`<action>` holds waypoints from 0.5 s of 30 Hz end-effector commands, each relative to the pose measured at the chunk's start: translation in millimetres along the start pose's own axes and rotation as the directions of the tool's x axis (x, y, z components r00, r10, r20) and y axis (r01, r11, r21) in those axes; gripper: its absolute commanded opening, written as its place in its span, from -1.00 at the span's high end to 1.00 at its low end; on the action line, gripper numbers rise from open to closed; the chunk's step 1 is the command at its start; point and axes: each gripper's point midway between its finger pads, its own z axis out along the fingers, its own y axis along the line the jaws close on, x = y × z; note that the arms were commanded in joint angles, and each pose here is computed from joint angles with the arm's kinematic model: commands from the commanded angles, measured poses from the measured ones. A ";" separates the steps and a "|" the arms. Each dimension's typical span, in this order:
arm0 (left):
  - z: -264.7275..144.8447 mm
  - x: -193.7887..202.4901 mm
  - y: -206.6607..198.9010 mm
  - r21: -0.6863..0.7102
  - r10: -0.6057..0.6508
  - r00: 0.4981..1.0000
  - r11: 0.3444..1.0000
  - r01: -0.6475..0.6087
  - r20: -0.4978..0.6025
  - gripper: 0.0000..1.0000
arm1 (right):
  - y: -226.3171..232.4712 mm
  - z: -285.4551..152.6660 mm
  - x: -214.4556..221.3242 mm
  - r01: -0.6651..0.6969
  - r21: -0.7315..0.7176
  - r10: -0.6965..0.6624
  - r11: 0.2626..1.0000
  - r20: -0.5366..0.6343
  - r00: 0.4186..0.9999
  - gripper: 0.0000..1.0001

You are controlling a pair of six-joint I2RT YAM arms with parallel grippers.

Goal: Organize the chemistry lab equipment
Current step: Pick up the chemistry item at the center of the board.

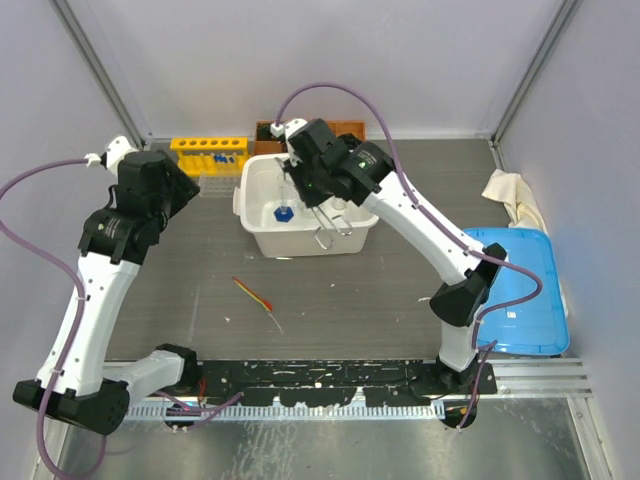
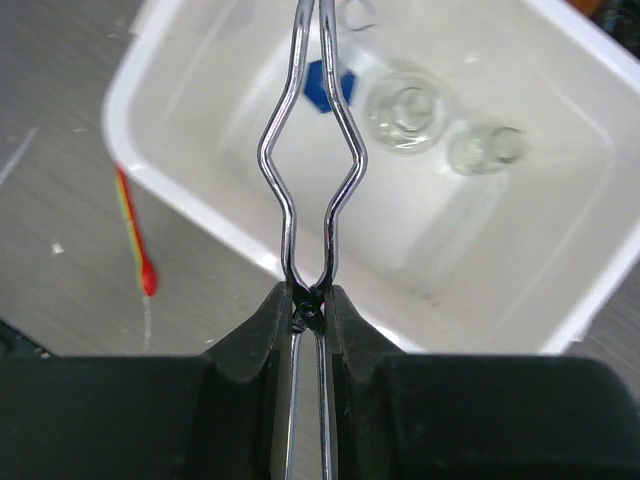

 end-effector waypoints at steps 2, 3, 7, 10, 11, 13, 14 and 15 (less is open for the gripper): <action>3.1 -30.6 -34.4 0.105 -0.053 0.995 0.994 0.044 0.083 -0.28 | -46.9 -15.5 -32.8 0.048 0.151 -0.067 0.987 0.120 0.990 0.99; 6.7 -29.6 -36.4 0.104 -0.051 0.995 0.994 0.043 0.080 -0.29 | -53.9 -11.5 -35.9 0.062 0.182 -0.085 0.981 0.125 0.988 0.99; 21.0 -25.9 -44.4 0.102 -0.043 0.997 0.994 0.036 0.064 -0.29 | -79.3 6.0 -44.8 0.132 0.274 -0.175 0.952 0.136 0.975 0.99; 29.3 -26.0 -48.4 0.099 -0.037 0.998 0.995 0.031 0.058 -0.30 | -93.7 18.9 -46.8 0.214 0.307 -0.267 0.928 0.142 0.953 0.99; 32.2 -26.0 -49.3 0.098 -0.035 0.998 0.995 0.029 0.056 -0.30 | -96.0 22.9 -47.1 0.241 0.304 -0.296 0.922 0.150 0.943 0.99; 37.6 -27.5 -49.5 0.092 -0.033 0.998 0.995 0.028 0.056 -0.30 | -100.3 32.3 -45.6 0.284 0.282 -0.339 0.916 0.170 0.925 0.99; 39.8 -29.0 -49.3 0.089 -0.034 0.998 0.996 0.028 0.058 -0.31 | -103.1 36.1 -46.6 0.288 0.275 -0.345 0.917 0.188 0.919 0.99; 41.8 -30.4 -49.5 0.086 -0.034 0.998 0.996 0.029 0.060 -0.31 | -104.8 38.5 -48.4 0.289 0.254 -0.344 0.923 0.210 0.915 0.99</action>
